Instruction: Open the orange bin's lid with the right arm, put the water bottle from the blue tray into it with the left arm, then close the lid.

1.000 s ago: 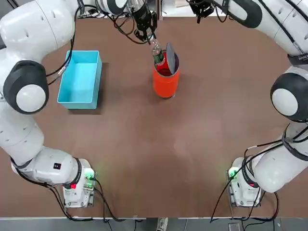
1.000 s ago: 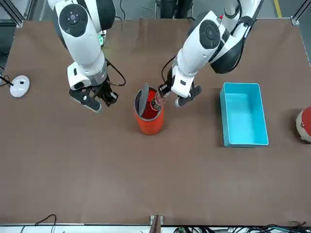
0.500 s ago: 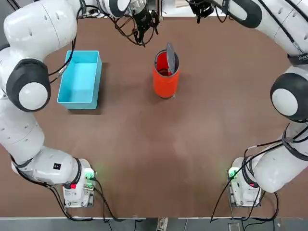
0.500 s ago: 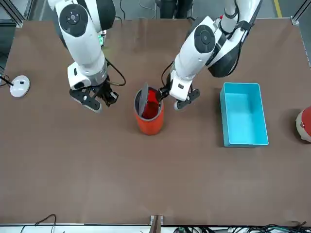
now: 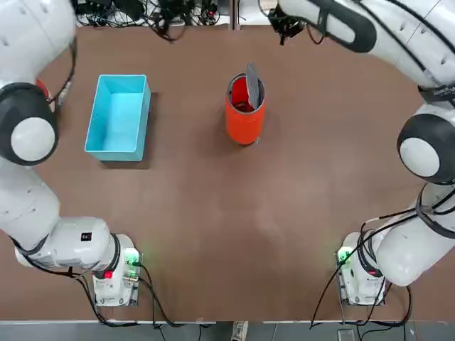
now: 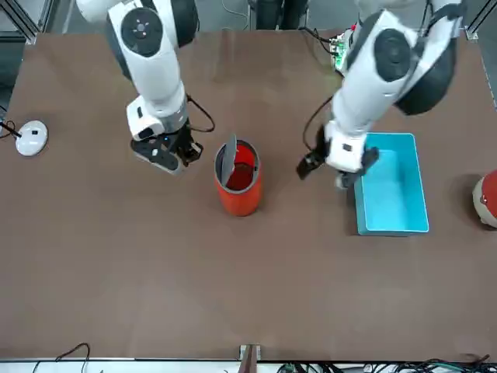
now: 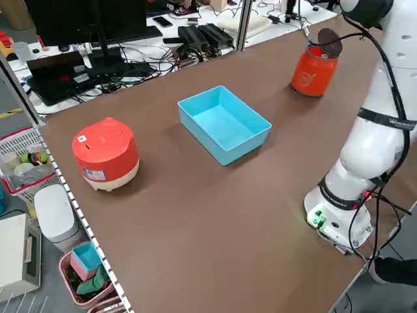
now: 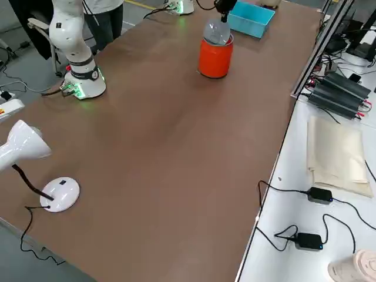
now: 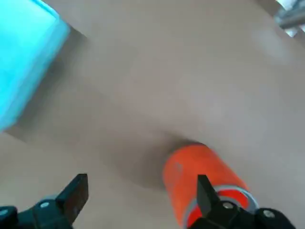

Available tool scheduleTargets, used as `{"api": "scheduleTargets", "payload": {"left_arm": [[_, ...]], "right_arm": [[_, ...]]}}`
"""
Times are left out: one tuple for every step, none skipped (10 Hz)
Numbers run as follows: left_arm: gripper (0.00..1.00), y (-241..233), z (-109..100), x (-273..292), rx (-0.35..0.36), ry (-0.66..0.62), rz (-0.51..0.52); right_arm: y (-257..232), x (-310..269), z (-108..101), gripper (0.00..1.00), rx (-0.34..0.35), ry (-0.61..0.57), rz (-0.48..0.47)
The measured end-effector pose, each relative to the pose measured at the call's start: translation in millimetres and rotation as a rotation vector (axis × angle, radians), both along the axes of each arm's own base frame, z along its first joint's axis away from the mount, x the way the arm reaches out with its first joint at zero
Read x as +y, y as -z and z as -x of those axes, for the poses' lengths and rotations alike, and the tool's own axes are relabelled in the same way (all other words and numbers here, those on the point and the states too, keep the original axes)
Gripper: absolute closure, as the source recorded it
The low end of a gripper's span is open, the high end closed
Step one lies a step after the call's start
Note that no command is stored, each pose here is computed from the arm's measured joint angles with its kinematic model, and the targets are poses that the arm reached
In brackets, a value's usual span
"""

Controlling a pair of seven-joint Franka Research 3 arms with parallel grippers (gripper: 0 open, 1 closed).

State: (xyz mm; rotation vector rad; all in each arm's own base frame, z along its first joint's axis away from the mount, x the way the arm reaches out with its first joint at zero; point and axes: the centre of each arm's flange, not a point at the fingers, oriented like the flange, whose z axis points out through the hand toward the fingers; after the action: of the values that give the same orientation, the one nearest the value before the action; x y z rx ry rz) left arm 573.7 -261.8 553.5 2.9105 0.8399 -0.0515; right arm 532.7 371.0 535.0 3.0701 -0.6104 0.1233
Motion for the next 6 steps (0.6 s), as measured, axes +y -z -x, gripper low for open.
{"api": "scheduleTargets", "payload": {"left_arm": [[0.0, -9.5, -7.8, 45.7, 0.004, 0.056, -0.028], [0.0, -17.0, -13.8, 89.0, 0.007, 0.11, -0.046], [0.0, -24.4, -17.5, 130.7, 0.006, 0.158, -0.058], [0.0, -31.9, -18.5, 171.4, 0.003, 0.217, -0.069], [0.0, -37.3, -17.7, 211.0, 0.005, 0.276, -0.079], [0.0, -38.9, -17.3, 244.0, 0.007, 0.327, -0.092]], "right_arm": [[2.9, 14.8, 8.9, 0.99, -0.009, 0.004, -0.009], [3.2, 25.7, 15.9, 0.99, -0.015, 0.006, -0.015], [4.8, 34.8, 21.5, 0.99, -0.02, 0.011, -0.022], [10.7, 42.9, 25.8, 0.99, -0.023, 0.015, -0.026], [21.1, 52.4, 29.4, 0.99, -0.023, 0.016, -0.026], [35.0, 61.8, 30.9, 0.99, -0.026, 0.02, -0.03]]}}
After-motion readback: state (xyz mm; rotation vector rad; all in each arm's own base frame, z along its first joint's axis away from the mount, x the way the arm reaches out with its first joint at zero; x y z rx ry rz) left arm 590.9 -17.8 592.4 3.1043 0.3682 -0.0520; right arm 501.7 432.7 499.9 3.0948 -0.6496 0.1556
